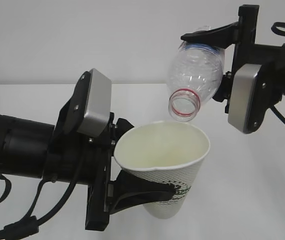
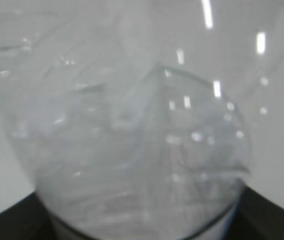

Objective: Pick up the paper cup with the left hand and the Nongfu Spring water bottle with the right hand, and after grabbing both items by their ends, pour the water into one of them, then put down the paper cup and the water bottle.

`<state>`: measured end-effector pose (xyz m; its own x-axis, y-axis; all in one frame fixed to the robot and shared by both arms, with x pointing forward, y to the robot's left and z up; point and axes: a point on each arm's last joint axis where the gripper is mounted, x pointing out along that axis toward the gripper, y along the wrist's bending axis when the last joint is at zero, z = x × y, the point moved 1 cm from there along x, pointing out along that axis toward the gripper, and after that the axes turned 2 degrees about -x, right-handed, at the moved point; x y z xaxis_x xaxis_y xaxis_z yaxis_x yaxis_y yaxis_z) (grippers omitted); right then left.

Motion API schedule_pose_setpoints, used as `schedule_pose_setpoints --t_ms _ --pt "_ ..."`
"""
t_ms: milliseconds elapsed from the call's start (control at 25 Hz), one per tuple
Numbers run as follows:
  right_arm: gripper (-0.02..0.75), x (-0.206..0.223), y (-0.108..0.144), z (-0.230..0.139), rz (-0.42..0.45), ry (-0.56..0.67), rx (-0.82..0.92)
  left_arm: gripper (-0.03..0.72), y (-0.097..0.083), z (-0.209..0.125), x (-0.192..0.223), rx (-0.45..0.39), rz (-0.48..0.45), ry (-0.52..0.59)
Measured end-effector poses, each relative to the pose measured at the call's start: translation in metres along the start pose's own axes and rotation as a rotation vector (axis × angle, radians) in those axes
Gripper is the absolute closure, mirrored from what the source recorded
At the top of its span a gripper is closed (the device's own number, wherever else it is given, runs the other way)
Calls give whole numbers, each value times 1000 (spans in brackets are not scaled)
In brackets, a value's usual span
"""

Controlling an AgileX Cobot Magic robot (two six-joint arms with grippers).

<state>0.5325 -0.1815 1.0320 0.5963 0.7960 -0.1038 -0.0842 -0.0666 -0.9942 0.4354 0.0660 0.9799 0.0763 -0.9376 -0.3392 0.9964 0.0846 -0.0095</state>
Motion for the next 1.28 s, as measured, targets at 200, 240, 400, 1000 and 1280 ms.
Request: schedule_pose_setpoints --t_ms 200,240,400,1000,1280 --pt "254 0 0 0 -4 1 -8 204 0 0 0 0 0 0" --pt "254 0 0 0 -4 1 -13 204 0 0 0 0 0 0" --pt "254 0 0 0 -4 1 -21 204 0 0 0 0 0 0" --pt "254 0 0 0 -4 0 -23 205 -1 1 0 3 -11 -6" --pt "254 0 0 0 -4 0 -25 205 -3 2 0 9 -32 -17"
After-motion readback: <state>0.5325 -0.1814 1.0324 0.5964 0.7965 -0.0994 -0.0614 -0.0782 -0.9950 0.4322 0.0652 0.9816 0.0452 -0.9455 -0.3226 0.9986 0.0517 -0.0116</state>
